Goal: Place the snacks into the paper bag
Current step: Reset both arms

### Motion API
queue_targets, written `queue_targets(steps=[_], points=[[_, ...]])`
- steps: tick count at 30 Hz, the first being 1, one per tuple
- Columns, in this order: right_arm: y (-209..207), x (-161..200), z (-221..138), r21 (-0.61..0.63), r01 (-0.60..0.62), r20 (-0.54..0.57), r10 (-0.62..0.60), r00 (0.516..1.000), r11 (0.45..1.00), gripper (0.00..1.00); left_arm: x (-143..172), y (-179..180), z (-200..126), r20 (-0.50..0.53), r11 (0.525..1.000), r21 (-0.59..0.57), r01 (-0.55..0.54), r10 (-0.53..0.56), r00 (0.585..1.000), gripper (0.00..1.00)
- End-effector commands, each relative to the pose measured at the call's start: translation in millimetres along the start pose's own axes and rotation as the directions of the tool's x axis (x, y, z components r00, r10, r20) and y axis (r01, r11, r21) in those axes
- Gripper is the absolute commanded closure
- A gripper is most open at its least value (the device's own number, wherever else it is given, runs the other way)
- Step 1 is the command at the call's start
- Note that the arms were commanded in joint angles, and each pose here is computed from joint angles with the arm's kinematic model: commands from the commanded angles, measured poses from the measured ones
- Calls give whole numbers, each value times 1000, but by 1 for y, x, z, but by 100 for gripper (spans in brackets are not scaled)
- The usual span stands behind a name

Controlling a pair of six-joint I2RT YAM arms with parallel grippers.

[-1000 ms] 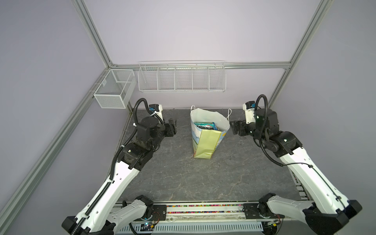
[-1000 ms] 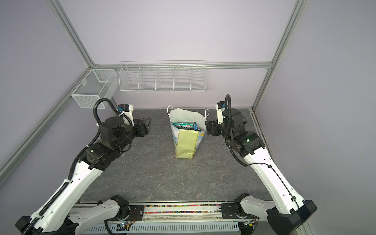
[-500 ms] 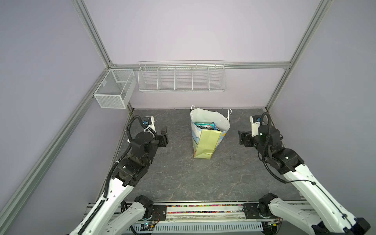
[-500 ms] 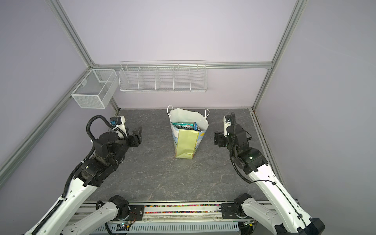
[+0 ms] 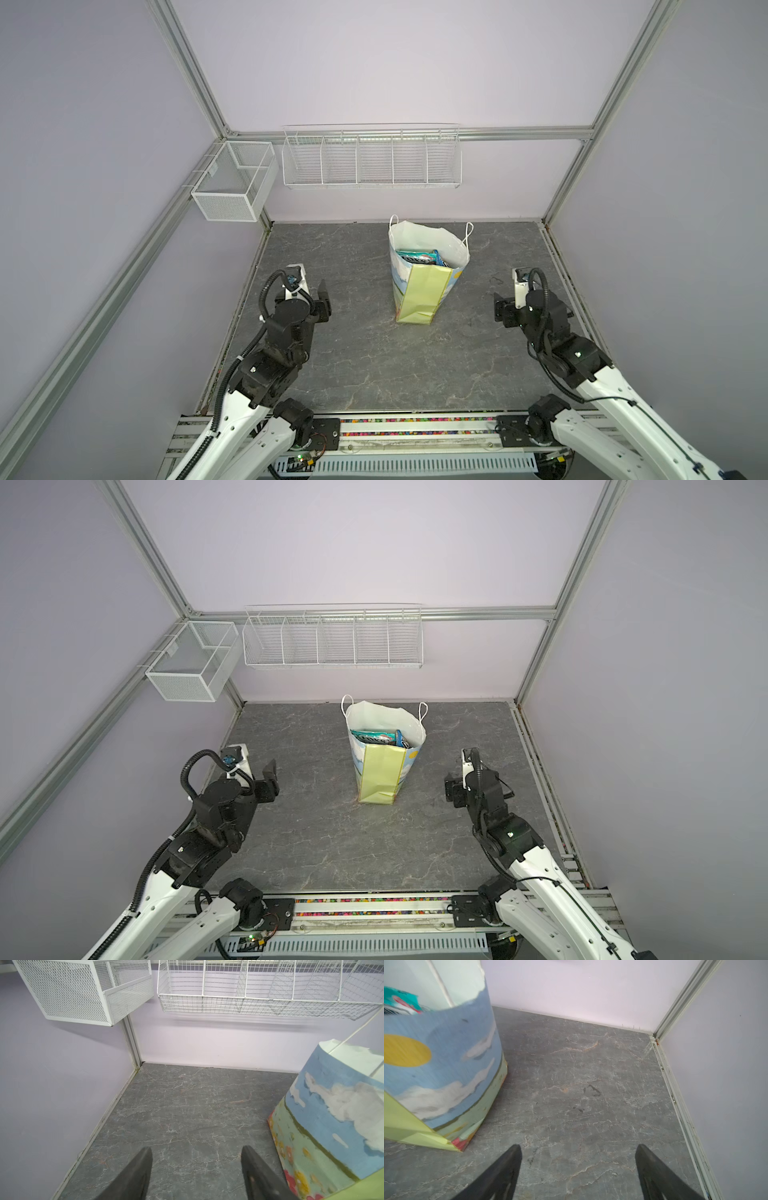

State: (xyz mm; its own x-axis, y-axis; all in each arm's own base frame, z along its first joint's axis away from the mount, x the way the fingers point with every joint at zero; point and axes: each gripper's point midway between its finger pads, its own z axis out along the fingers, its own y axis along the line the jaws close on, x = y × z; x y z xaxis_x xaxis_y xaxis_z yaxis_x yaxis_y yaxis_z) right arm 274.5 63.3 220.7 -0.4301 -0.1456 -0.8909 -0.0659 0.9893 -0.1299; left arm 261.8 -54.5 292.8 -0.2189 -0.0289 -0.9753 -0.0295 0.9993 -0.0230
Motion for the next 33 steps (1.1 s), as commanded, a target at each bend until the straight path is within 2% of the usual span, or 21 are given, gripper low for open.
queue_targets(steps=[1,6,13,14,15,16,20,33], points=[[-13,3,0,67,-20,39,18,999,998,11,-1,13,-4,53,998,-57,-5,8,999,31],[-21,21,0,102,7,26,-10,1000,995,11,12,25,-6,63,995,-103,-6,13,998,30],[-32,42,1,168,-7,43,0,999,986,11,24,46,-2,49,966,-255,-28,42,998,26],[-33,46,2,175,-11,39,4,999,985,11,27,51,-1,47,959,-282,-17,32,998,23],[-34,49,2,180,-16,41,9,999,984,11,31,52,-1,46,956,-293,-8,22,999,6],[-35,53,3,185,-23,43,15,999,982,12,35,53,0,50,954,-298,3,12,999,0],[-40,62,1,203,-50,74,36,997,978,12,53,56,3,71,952,-306,32,-11,997,1],[-47,92,4,238,-72,82,54,995,969,11,85,68,9,19,918,-396,-24,34,999,1]])
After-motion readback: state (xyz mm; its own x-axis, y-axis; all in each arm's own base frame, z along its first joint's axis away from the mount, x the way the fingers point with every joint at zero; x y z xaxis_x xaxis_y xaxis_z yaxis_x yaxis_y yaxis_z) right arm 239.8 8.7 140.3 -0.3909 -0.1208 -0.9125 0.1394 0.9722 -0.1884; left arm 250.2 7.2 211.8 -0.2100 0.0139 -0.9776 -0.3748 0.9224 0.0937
